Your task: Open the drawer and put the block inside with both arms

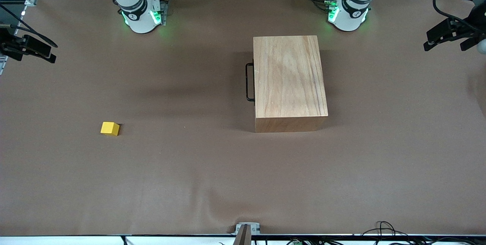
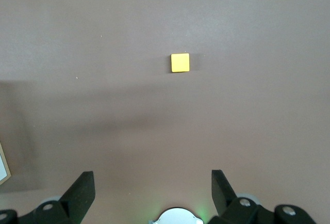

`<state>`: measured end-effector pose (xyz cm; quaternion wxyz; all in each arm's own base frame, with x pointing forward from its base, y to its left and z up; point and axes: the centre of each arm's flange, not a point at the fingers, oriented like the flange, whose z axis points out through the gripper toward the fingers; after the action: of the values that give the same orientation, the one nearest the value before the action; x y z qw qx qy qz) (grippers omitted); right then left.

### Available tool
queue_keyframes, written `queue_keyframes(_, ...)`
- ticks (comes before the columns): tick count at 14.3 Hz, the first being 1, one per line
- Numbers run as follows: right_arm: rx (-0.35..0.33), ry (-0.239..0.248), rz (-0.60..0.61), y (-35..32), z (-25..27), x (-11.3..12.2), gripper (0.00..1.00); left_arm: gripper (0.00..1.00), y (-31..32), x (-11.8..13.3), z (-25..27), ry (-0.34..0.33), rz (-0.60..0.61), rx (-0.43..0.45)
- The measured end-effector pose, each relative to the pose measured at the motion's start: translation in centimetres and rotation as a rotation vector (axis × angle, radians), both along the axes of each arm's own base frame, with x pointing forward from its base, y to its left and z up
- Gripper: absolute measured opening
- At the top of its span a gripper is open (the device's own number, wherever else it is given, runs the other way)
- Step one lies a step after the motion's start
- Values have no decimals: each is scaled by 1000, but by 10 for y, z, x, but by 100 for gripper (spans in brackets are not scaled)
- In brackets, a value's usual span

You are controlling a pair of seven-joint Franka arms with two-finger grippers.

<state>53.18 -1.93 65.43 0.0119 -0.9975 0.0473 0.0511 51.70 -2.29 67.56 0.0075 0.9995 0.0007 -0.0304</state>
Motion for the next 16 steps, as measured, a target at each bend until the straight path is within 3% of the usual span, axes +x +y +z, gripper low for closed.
queue_keyframes(9,0,-1,-1,-3,-11,4,100,100,-11,4,-6,13,-19,-8)
queue_keyframes(16,1,3,4,-1,-13,4,100,100,-101,22,-46,81,-68,-37)
